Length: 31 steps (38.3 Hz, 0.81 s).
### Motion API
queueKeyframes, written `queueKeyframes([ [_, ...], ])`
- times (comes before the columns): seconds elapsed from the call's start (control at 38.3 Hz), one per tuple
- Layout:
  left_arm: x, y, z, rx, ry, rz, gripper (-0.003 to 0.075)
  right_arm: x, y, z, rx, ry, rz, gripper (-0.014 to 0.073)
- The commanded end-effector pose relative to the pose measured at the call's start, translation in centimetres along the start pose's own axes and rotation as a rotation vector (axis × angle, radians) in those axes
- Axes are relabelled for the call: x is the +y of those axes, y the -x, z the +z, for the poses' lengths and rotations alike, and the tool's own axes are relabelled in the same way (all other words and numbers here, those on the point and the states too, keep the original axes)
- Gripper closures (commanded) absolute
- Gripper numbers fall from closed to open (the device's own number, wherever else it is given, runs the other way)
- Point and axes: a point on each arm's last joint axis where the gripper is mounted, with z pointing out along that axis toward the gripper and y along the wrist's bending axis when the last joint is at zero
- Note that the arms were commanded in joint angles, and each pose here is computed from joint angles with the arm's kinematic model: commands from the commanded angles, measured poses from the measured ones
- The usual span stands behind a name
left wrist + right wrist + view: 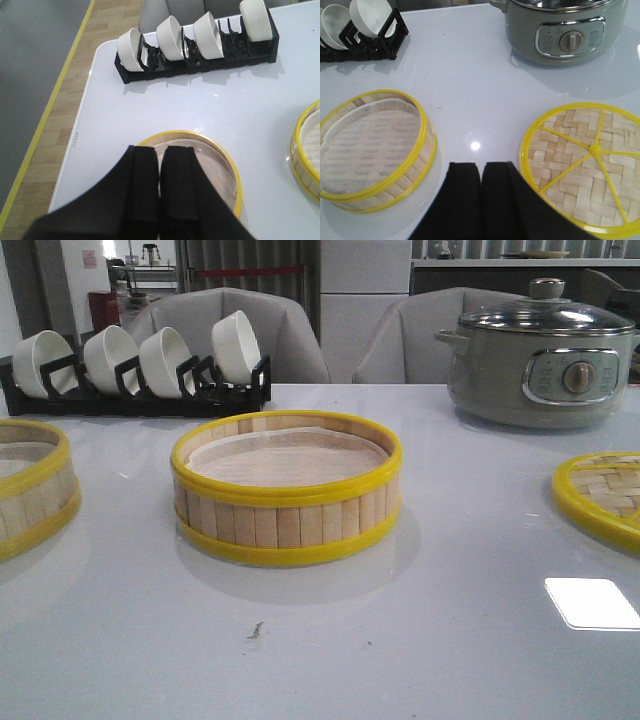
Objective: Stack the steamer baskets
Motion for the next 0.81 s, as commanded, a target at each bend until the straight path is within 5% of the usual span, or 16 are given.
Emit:
queueKeyframes([
  [0.0, 0.1, 1.3, -1.0, -0.102, -0.012, -0.012, 0.0632, 0.3, 1.8, -0.2, -0.107, 0.013, -0.001, 0.054],
  [0.16, -0.7, 1.2, -1.1, -0.091, -0.1, -0.026, 0.0632, 0.3, 0.7, 0.9, 0.099, 0.005, 0.0, 0.0528],
  [0.34, -1.2, 1.2, -0.7, -0.077, -0.147, -0.033, 0.0617, -0.1, 0.8, 1.7, 0.102, -0.03, -0.051, 0.0208],
  [0.52, -1.6, 1.3, 0.6, -0.057, -0.158, -0.028, 0.0315, 0.0, 1.1, 1.7, 0.075, -0.029, -0.051, 0.0225],
  [0.78, -4.0, 0.0, 7.9, 0.155, -0.211, -0.039, 0.0319, 0.0, 1.2, 1.7, 0.055, -0.028, -0.051, 0.0225],
])
